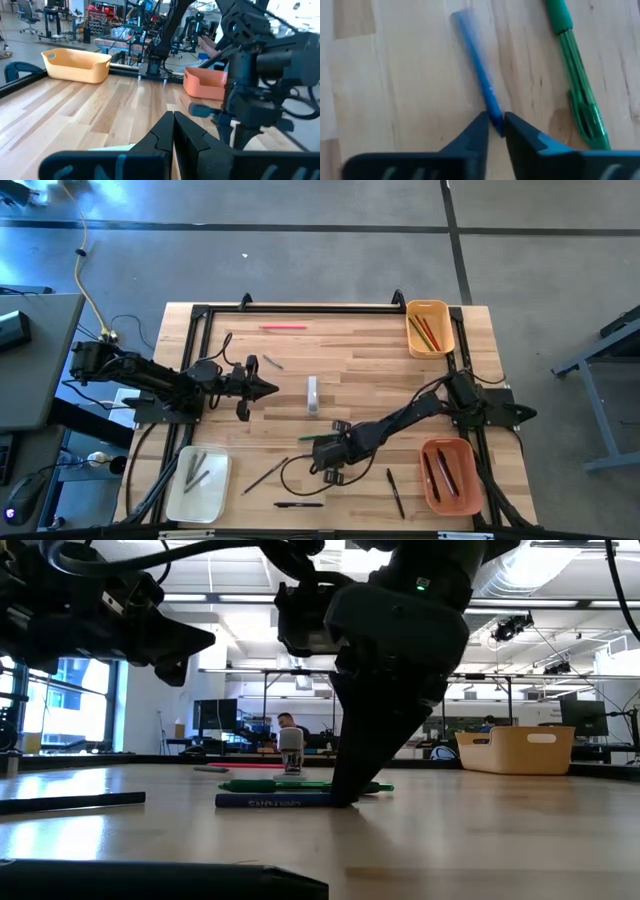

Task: Sort crayons/erasers/pens/pencils in bins
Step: Put the blue crayon into the white bin

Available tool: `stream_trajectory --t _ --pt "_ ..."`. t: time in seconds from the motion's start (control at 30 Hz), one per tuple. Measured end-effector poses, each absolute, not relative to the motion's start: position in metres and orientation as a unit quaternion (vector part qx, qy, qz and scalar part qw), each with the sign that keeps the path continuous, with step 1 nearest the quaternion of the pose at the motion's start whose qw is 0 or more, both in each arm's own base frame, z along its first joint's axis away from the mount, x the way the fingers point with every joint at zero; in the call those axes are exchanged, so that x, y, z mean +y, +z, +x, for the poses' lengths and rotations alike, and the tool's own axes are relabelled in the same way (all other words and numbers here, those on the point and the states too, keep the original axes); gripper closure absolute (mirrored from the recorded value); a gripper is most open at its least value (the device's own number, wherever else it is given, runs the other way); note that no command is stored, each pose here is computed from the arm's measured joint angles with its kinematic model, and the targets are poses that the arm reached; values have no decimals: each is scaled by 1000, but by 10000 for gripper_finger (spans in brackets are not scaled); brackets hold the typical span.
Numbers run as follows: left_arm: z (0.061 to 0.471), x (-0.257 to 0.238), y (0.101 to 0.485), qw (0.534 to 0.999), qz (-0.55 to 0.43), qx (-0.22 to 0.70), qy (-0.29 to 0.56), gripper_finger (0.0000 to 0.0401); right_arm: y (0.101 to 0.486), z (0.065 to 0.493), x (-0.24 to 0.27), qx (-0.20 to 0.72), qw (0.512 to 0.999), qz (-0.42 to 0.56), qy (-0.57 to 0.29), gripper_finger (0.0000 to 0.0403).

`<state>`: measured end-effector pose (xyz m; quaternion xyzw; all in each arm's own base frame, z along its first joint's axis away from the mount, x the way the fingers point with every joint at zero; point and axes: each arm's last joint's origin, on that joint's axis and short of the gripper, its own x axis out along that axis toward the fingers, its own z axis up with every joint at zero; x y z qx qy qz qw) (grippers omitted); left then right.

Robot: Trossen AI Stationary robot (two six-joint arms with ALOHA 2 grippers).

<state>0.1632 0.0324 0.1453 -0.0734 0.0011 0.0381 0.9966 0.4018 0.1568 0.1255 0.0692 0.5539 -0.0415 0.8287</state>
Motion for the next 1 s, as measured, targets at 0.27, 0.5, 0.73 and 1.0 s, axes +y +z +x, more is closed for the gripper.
stream_trajectory --t 0.27,0.5,0.73,1.0 --pt "163 33 148 995 -95 -16 38 401 130 404 149 558 824 94 -25 385" --pt "163 33 151 994 -101 -27 37 401 160 402 142 533 840 105 -13 390" --pt "163 33 151 993 -105 -30 35 401 162 404 136 498 864 76 -6 400" --pt "163 33 152 993 -111 -32 35 401 135 400 115 395 911 119 30 402"
